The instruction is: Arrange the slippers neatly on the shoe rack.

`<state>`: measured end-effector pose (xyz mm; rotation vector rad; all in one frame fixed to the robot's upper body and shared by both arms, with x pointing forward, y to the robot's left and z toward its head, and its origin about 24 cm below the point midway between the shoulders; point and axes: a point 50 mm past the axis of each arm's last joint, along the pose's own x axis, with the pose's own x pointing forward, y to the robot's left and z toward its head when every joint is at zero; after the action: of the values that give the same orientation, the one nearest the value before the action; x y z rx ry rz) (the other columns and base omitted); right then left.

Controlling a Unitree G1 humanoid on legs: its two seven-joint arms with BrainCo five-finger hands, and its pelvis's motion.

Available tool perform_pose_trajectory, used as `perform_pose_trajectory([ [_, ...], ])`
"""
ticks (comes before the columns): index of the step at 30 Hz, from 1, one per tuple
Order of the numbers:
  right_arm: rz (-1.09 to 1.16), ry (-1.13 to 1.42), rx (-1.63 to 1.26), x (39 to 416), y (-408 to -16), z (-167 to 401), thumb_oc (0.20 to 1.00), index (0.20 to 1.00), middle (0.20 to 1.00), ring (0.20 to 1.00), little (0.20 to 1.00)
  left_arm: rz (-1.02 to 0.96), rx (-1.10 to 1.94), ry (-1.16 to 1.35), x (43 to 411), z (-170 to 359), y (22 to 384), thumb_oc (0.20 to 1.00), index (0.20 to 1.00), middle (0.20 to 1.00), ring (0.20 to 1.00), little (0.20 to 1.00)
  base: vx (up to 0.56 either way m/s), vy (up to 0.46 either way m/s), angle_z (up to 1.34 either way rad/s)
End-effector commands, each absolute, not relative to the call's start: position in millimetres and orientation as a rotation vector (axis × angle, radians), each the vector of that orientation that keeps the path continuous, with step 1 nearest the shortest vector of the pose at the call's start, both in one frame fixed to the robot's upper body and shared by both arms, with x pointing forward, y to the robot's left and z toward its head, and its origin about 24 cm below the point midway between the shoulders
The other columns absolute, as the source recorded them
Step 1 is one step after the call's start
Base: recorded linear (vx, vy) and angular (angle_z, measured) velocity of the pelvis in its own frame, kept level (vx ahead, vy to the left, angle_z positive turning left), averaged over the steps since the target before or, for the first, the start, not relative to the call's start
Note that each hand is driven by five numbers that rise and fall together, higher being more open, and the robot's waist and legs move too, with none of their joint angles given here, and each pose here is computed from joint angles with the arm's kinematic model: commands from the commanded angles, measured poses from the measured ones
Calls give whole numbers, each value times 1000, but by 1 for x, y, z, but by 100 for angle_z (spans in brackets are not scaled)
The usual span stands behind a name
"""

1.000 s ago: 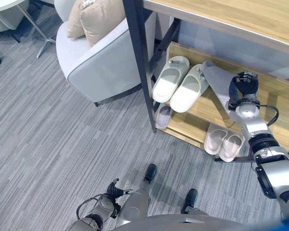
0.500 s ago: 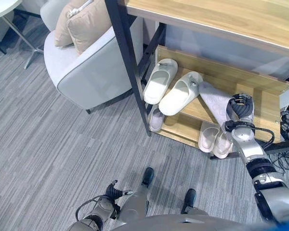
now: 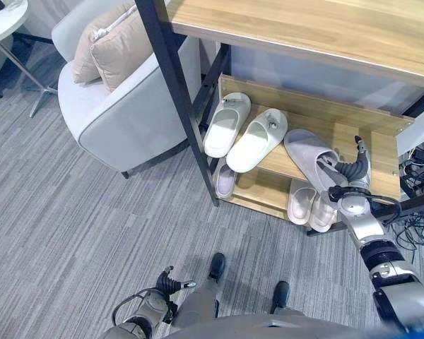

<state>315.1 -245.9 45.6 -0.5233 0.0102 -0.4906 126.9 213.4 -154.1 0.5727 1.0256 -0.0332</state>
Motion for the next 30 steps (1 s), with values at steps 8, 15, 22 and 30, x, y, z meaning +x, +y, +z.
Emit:
perform_pose_trajectory([
  [8, -402, -155, -820, 337, -243, 88, 1000, 1000, 1000, 1000, 1000, -41, 588, 1079, 120, -159, 211, 1000, 1000, 1000, 1000, 1000, 0, 0, 0],
  [15, -389, -170, -969, 352, -245, 103, 200, 200, 200, 200, 200, -42, 595, 1056, 123, -157, 210, 1000, 1000, 1000, 1000, 1000, 0, 0, 0],
  [22, -382, -133, -938, 350, -243, 92, 200, 200, 200, 200, 200, -33, 589, 1060, 122, -157, 211, 1000, 1000, 1000, 1000, 1000, 0, 0, 0],
  [30, -442, -205, -898, 334, -247, 94, 200, 200, 200, 200, 200, -18, 586, 1079, 120, -158, 214, 1000, 1000, 1000, 1000, 1000, 1, 11, -2],
])
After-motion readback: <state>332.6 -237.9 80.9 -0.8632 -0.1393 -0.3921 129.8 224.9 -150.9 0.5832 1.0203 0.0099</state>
